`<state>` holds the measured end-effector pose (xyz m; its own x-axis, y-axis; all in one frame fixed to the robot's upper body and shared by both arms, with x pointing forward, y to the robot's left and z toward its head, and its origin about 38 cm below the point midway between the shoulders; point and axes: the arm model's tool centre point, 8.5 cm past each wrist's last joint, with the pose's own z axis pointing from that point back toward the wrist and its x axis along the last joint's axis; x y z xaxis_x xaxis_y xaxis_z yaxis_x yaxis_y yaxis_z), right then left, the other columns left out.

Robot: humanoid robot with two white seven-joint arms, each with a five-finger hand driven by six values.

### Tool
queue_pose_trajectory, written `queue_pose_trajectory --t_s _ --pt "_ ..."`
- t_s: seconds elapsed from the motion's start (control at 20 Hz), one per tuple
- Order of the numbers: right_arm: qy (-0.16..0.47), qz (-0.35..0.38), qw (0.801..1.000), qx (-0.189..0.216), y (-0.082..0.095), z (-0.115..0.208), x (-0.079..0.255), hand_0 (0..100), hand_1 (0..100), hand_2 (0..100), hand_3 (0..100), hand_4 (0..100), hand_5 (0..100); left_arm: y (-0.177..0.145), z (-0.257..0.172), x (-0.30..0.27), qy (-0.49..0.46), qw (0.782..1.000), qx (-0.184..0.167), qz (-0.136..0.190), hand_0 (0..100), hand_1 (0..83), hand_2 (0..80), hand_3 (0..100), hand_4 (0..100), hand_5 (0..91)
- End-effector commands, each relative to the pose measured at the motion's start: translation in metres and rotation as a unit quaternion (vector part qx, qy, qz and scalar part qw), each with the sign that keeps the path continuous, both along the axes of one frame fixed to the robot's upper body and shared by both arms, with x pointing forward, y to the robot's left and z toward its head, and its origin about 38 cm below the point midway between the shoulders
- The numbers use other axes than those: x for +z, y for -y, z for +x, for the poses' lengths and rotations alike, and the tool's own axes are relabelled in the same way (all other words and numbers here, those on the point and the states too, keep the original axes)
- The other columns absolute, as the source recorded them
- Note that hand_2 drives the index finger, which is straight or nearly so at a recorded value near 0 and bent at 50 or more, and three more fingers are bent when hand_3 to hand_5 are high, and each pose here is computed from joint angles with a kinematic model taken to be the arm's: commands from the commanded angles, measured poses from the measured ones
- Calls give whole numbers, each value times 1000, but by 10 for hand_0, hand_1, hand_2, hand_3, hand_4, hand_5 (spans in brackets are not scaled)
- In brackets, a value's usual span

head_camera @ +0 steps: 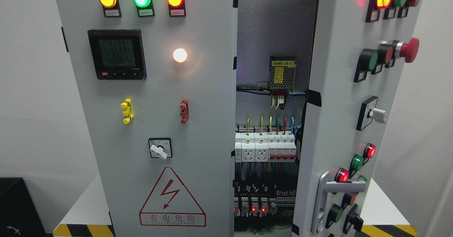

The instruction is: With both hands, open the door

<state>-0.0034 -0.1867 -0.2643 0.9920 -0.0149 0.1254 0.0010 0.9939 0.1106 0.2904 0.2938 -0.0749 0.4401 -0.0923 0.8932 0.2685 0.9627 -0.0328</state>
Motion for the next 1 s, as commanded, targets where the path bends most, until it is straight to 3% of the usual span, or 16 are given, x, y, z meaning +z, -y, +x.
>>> queue_pose_trajectory --t_s 0.0,0.15,0.35,0.6,0.95 --pt "0 2 1000 8 -1 0 0 0 0 0 0 0 0 29 35 104 130 986 -103 -32 0 0 0 0 0 0" --pt "0 2 1000 7 -1 0 0 0 0 0 0 0 0 29 44 131 159 979 -120 -39 0 0 0 0 0 0" --pt "0 2 1000 7 -1 0 0 0 0 0 0 0 0 52 52 174 195 964 -161 -84 0 0 0 0 0 0" --pt "0 2 1000 7 -2 0 0 0 0 0 0 0 0 78 38 193 215 947 -217 -100 0 0 0 0 0 0" --pt "0 2 1000 8 -1 0 0 0 0 0 0 0 0 91 36 211 238 935 -239 -108 0 0 0 0 0 0"
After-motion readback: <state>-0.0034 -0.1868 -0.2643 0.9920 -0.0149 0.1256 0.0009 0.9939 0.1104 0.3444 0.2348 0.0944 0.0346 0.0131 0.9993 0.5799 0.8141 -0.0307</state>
